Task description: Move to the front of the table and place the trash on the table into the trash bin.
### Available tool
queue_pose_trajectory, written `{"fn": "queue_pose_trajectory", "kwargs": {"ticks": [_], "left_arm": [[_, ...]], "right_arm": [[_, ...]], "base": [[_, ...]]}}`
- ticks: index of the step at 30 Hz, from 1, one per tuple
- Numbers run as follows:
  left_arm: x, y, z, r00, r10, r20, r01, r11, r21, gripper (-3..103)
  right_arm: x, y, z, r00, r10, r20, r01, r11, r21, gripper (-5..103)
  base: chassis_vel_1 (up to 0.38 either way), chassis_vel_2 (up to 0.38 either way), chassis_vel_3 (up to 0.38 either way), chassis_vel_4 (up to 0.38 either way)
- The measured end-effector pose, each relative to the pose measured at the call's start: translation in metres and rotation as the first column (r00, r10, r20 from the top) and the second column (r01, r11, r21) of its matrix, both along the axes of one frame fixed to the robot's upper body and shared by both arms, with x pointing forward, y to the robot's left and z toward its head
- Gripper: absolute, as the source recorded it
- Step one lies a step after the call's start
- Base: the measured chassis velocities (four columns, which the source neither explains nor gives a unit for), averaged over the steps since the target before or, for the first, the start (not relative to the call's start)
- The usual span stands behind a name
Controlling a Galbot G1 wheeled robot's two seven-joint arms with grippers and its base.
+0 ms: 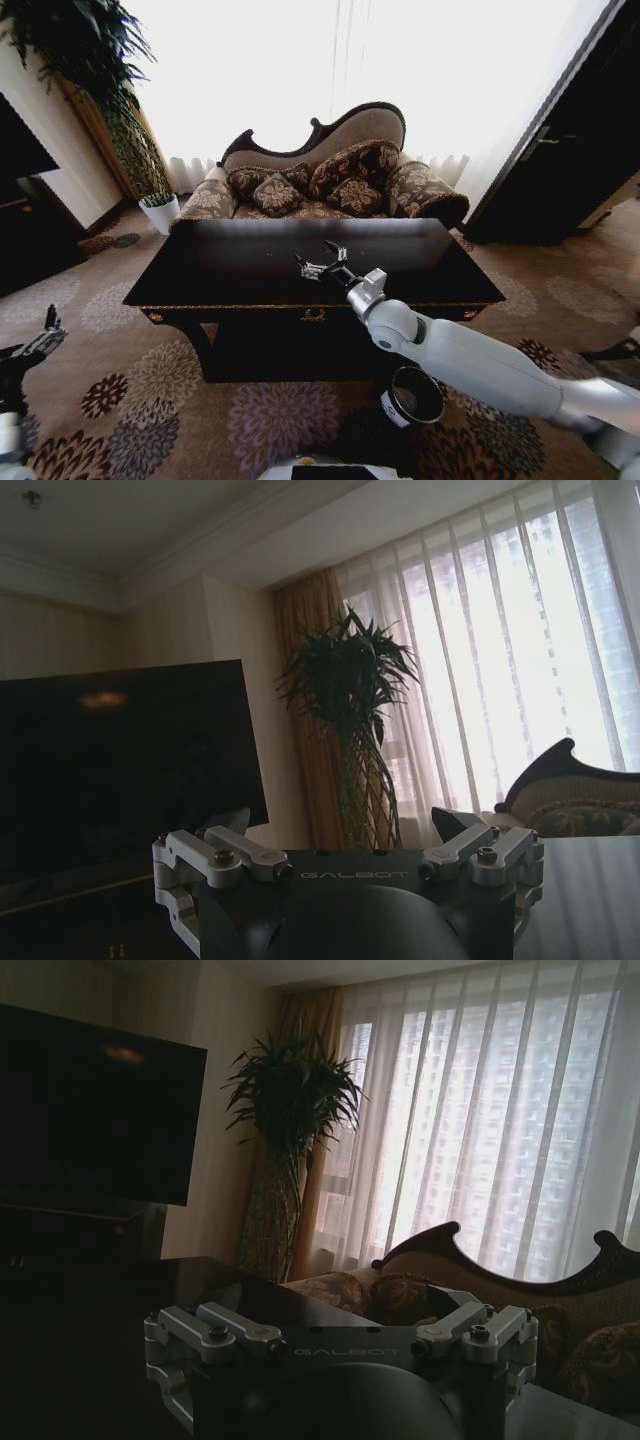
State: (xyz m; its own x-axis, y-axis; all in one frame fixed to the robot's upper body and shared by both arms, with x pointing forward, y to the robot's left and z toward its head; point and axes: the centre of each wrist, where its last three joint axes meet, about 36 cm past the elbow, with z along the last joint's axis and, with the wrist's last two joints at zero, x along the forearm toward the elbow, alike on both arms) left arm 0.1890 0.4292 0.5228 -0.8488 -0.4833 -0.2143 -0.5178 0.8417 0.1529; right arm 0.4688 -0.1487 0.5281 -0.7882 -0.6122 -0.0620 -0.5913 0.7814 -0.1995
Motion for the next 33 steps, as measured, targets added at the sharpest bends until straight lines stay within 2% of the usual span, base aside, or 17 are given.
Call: {"fn": "queue_pose_trajectory", "kwargs": {"ticks": [1,3,6,7,8,11,21,33], "left_arm": [[0.0,0.0,0.0,1.0,0.0,0.0,0.0,1.0,0.0,100],[0.0,0.001,0.0,1.0,0.001,0.0,-0.001,1.0,0.0,100],[0.0,0.002,-0.001,1.0,0.002,0.001,-0.002,1.0,-0.001,100],[0.0,0.002,-0.001,1.0,0.002,0.001,-0.002,1.0,-0.001,100],[0.001,0.002,-0.001,1.0,0.001,0.003,-0.001,1.0,-0.002,100],[0.003,0.004,-0.004,1.0,-0.004,0.004,0.004,1.0,-0.007,100],[0.008,0.007,-0.011,1.0,-0.007,0.005,0.007,1.0,-0.014,100],[0.011,0.005,-0.013,1.0,-0.015,0.009,0.015,1.0,-0.02,100]], "right_arm": [[0.0,0.0,0.0,1.0,0.0,0.0,0.0,1.0,0.0,100],[0.011,0.004,0.001,1.0,0.007,0.024,-0.006,0.999,-0.046,100],[0.027,0.003,0.0,0.999,0.015,0.035,-0.01,0.99,-0.141,100],[0.027,0.003,0.0,0.999,0.015,0.035,-0.01,0.99,-0.141,100],[0.034,0.0,0.0,0.999,0.026,0.028,-0.02,0.982,-0.19,100],[0.048,-0.007,0.004,0.999,0.043,0.008,-0.039,0.961,-0.272,100],[0.068,-0.012,0.019,0.993,0.067,-0.096,-0.097,0.928,-0.361,100],[0.085,-0.023,0.031,0.984,0.057,-0.166,-0.122,0.901,-0.416,100]], "base": [[0.0,0.0,0.0,0.0],[0.0,0.0,0.0,0.0],[0.0,0.0,0.0,0.0],[0.0,0.0,0.0,0.0],[0.0,0.0,0.0,0.0],[0.0,0.0,0.0,0.0],[0.0,0.0,0.0,0.0],[0.0,0.0,0.0,0.0]]}}
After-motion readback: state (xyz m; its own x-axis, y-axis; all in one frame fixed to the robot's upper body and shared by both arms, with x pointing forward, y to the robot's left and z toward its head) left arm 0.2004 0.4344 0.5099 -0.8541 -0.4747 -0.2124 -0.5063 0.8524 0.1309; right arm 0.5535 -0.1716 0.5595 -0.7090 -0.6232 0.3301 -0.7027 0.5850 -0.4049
